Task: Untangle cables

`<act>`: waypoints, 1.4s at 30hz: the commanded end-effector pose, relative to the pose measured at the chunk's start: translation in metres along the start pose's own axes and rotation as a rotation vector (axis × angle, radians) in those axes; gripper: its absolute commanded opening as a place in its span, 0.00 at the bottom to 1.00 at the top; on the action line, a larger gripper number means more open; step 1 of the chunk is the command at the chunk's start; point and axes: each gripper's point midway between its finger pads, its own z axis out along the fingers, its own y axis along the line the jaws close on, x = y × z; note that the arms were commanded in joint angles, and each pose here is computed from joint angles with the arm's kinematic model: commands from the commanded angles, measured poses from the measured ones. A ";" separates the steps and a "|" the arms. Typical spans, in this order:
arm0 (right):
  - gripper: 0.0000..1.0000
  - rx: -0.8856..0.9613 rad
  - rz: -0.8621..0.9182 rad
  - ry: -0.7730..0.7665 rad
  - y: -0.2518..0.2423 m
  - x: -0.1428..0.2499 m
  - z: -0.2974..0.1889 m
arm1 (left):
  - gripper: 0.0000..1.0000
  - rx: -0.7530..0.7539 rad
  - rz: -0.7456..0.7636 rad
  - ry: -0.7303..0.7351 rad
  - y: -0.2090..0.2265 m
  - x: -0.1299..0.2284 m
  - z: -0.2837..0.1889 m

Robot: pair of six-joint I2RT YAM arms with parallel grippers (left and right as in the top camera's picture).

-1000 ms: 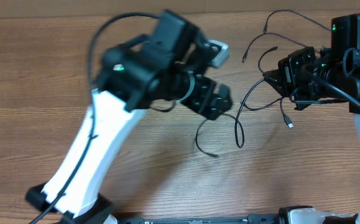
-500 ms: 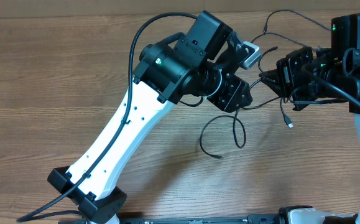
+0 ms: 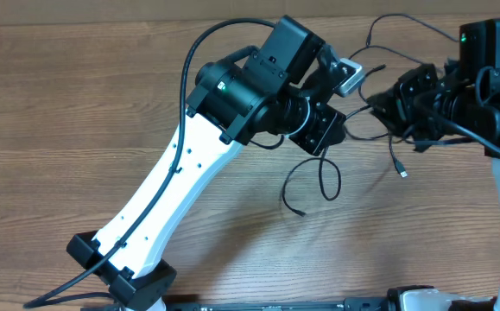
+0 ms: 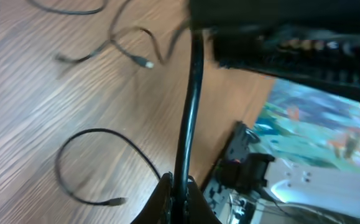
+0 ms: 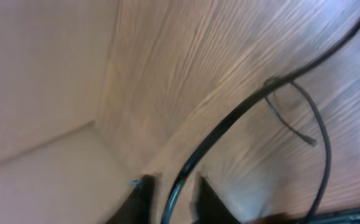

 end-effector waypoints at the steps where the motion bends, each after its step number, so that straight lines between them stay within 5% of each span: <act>1: 0.57 0.012 -0.202 -0.052 0.000 -0.009 -0.003 | 0.04 -0.122 -0.094 -0.014 0.022 -0.002 0.002; 4: 0.65 0.023 -0.194 -0.032 -0.003 -0.005 -0.003 | 0.04 -0.123 -0.095 -0.021 0.022 -0.003 0.002; 20: 0.64 0.019 -0.241 0.103 0.010 0.025 0.023 | 0.04 -0.014 -0.072 -0.020 0.003 -0.006 0.004; 33: 0.13 0.027 -0.237 0.108 0.015 0.018 0.038 | 0.04 -0.021 -0.077 -0.012 0.004 -0.004 0.004; 34: 0.08 0.027 -0.236 0.108 0.015 0.018 0.038 | 0.08 -0.021 -0.078 -0.012 0.004 -0.004 0.004; 36: 0.04 0.028 -0.223 0.108 0.015 0.018 0.038 | 0.37 -0.023 -0.078 -0.013 0.004 -0.004 0.004; 38: 0.04 0.027 -0.222 0.107 0.015 0.018 0.037 | 0.91 -0.044 -0.087 -0.018 0.008 -0.004 0.003; 39: 0.04 0.028 -0.224 0.104 0.015 0.018 0.037 | 1.00 -0.055 -0.094 -0.020 0.010 -0.005 0.003; 42: 0.04 0.035 -0.243 0.077 0.013 0.015 0.035 | 1.00 -0.062 -0.123 -0.023 0.016 -0.005 0.001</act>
